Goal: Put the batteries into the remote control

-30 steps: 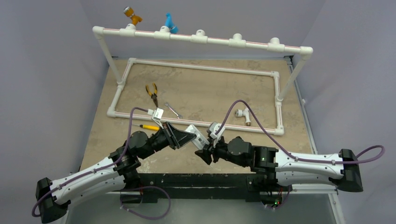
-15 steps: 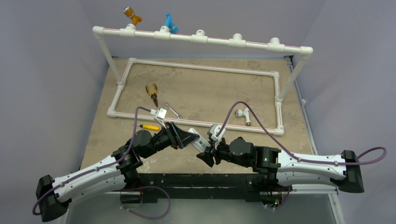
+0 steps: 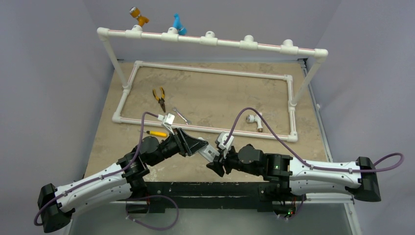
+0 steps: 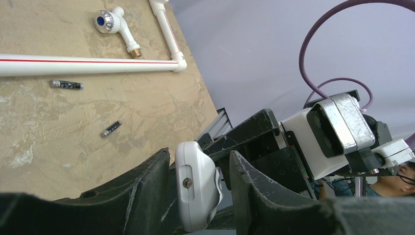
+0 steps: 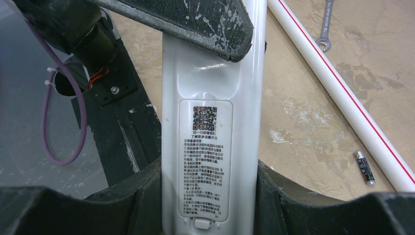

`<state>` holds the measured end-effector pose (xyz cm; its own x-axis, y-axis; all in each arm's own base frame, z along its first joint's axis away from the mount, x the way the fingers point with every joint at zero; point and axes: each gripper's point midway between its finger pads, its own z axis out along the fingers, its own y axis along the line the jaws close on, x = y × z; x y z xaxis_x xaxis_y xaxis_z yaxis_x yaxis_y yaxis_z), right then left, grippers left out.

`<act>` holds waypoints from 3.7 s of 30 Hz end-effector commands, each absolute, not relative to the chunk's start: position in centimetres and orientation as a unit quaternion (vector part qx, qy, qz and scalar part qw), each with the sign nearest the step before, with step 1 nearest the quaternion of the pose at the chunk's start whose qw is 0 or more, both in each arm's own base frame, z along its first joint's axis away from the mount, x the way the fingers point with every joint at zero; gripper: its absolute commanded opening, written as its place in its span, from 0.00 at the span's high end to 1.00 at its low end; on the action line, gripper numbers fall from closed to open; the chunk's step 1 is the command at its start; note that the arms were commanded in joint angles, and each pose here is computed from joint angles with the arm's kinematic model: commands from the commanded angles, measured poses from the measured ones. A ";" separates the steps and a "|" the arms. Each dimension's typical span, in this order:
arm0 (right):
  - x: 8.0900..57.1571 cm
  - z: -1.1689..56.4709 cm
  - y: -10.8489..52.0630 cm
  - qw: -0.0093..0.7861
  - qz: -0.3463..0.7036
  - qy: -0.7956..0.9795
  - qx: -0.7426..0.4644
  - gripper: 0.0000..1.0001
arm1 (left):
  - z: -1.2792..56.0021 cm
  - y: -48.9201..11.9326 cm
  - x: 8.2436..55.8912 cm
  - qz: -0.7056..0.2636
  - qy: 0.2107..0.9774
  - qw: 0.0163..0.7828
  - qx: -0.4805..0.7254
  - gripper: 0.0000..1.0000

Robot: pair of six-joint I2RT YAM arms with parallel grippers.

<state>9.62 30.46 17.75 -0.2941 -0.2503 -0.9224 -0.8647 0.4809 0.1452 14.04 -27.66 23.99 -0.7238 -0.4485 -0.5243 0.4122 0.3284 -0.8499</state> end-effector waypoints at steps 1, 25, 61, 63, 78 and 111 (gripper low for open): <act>10.1 21.2 31.0 0.492 0.357 0.704 -0.367 1.00 | 25.7 -27.8 14.1 -0.594 0.709 0.380 -0.011 0.54; 11.2 21.7 30.5 0.516 0.338 0.703 -0.353 1.00 | 25.6 -28.2 13.6 -0.600 0.710 0.369 0.000 0.71; 6.0 27.0 26.8 0.530 0.295 0.463 -0.646 0.53 | 25.8 -27.6 10.2 -0.612 0.700 0.356 0.099 1.00; 6.3 26.6 26.8 0.519 0.273 0.457 -0.669 0.55 | 25.4 -27.9 10.1 -0.615 0.704 0.342 0.097 1.00; 5.3 26.2 27.2 0.504 0.261 0.393 -0.723 0.59 | 23.1 -28.0 10.2 -0.698 0.678 0.229 0.024 1.00; 6.1 21.7 28.4 0.450 0.217 0.399 -0.769 0.64 | 23.0 -28.2 10.1 -0.706 0.674 0.216 0.022 1.00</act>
<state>5.31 28.37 21.33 0.5696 -0.4113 -0.7116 -0.8216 -0.3067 -0.4805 10.35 -28.20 21.29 -0.9111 -0.2724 -0.3094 0.3013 0.0721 -0.9508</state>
